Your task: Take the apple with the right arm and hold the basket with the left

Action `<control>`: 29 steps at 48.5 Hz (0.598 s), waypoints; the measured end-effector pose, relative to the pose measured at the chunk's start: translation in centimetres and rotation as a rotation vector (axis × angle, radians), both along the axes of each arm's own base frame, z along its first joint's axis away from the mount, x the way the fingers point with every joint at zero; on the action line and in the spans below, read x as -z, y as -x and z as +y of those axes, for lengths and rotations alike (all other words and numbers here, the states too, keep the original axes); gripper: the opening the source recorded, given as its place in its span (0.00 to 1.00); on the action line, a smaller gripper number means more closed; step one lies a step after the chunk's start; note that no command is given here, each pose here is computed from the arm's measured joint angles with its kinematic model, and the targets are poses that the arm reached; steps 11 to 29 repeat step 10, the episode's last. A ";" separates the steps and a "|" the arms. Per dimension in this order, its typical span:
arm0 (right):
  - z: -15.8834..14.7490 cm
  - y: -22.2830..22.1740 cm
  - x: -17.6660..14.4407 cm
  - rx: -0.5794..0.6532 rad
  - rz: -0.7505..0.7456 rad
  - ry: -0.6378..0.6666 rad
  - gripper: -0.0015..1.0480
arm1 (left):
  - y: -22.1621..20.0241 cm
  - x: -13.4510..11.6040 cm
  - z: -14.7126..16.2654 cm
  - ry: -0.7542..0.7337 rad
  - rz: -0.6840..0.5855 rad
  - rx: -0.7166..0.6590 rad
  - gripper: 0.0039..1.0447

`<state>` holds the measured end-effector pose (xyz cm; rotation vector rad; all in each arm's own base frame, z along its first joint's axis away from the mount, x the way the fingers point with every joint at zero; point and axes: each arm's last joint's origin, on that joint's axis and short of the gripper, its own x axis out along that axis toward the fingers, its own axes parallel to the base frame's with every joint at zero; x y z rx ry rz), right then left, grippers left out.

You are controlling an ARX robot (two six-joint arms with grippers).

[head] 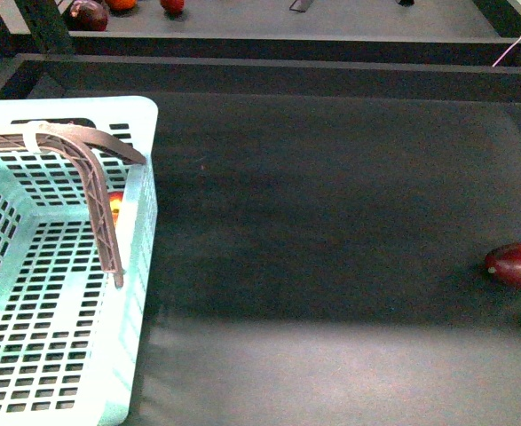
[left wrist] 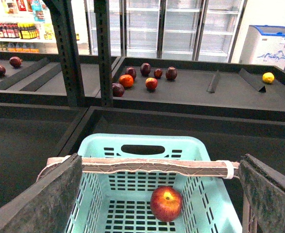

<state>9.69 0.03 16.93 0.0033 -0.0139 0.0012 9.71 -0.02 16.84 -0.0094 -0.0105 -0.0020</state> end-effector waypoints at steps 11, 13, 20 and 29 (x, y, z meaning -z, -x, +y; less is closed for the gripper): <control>0.0 0.0 0.0 0.000 0.000 0.000 0.91 | 0.0 0.0 0.0 0.000 0.000 0.000 0.94; 0.0 0.0 0.0 0.000 0.000 0.000 0.91 | 0.0 0.0 0.0 0.000 0.000 0.000 0.94; 0.0 0.0 0.0 0.000 0.000 0.000 0.91 | 0.0 0.0 0.0 0.000 0.000 0.000 0.94; 0.0 0.0 0.0 0.000 0.000 0.000 0.91 | 0.0 0.0 0.0 0.000 0.000 0.000 0.94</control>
